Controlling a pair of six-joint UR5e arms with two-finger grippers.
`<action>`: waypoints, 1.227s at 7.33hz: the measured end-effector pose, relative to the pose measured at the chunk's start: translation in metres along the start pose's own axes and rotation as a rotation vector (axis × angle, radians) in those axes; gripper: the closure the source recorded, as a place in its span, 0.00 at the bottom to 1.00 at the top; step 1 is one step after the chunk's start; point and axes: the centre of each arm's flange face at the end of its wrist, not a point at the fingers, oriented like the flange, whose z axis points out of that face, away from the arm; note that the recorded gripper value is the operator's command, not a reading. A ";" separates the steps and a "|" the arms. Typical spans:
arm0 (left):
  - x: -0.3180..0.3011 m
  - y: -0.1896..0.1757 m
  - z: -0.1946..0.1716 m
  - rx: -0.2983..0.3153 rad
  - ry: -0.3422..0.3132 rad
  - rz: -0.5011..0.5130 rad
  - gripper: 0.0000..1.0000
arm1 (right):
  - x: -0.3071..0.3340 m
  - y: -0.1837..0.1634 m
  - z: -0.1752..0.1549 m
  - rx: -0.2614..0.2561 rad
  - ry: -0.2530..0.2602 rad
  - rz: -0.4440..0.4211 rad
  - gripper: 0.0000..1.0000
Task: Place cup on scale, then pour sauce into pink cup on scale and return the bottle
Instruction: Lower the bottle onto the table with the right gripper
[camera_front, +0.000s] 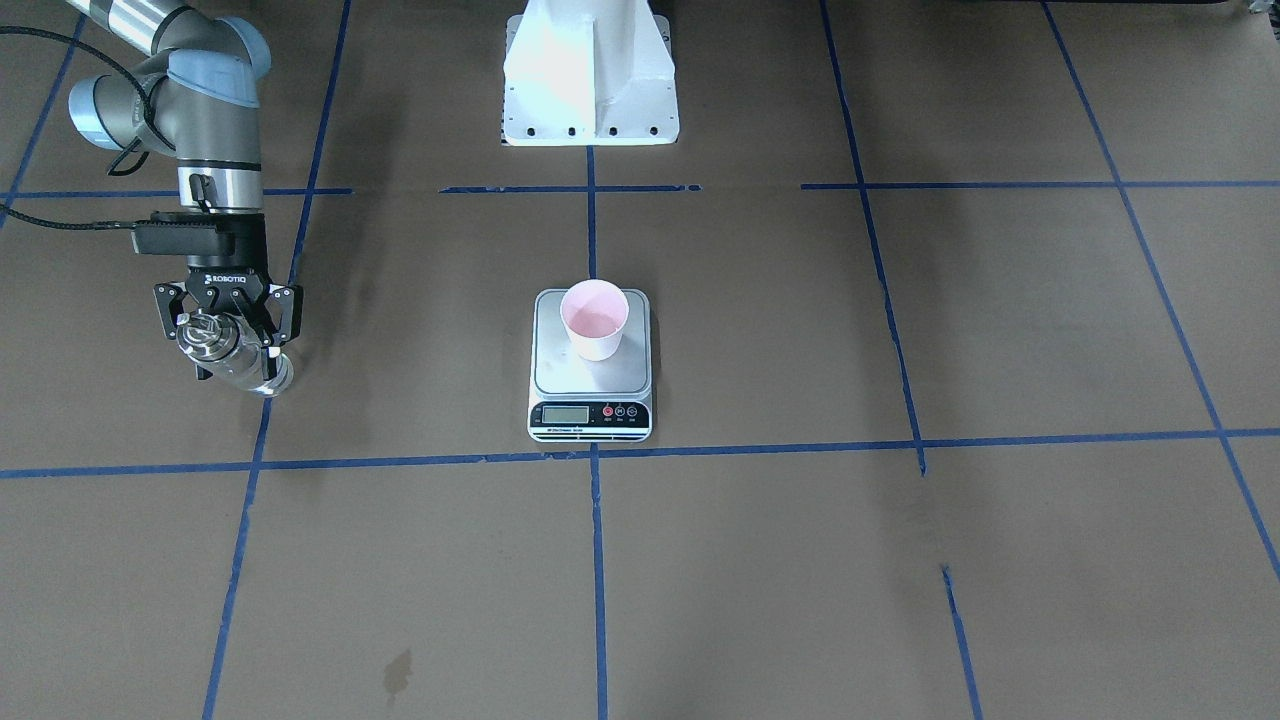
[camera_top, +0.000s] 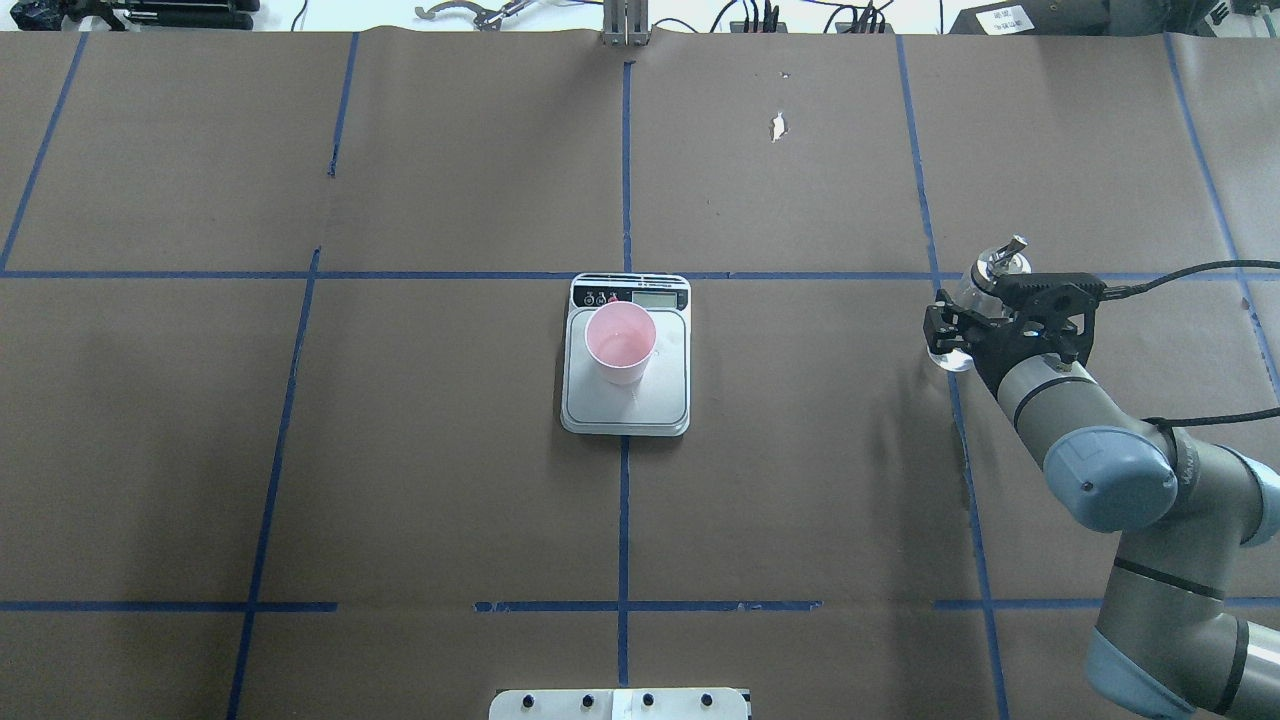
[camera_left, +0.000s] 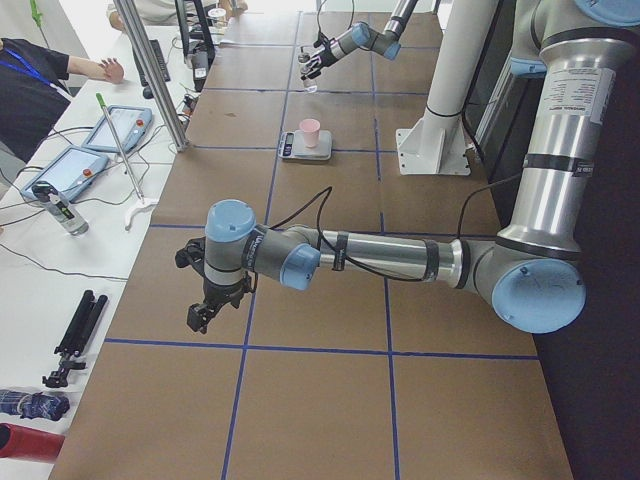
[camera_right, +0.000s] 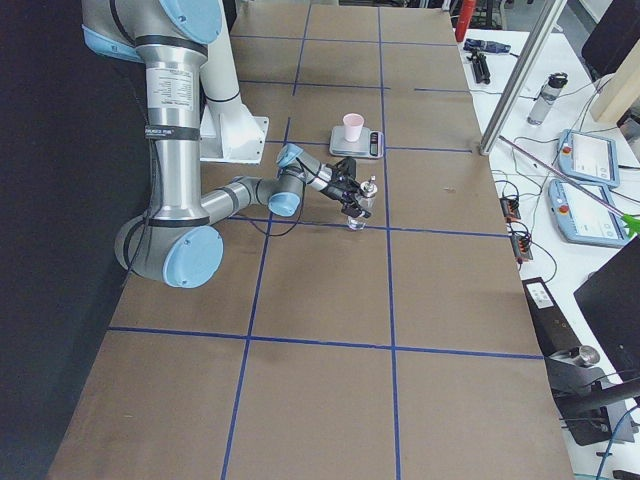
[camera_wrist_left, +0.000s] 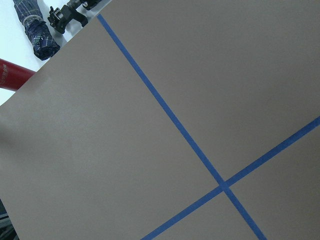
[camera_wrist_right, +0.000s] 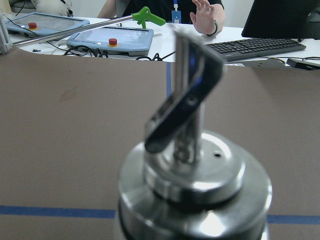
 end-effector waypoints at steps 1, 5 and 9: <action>0.000 0.000 0.000 0.000 0.000 0.000 0.00 | -0.001 -0.001 0.000 0.001 -0.001 0.001 0.05; 0.000 0.000 0.001 -0.001 0.001 0.000 0.00 | -0.003 -0.003 0.000 0.002 -0.006 0.006 0.00; 0.000 -0.001 0.000 0.001 -0.002 0.001 0.00 | 0.001 -0.003 -0.003 0.003 -0.003 0.006 0.00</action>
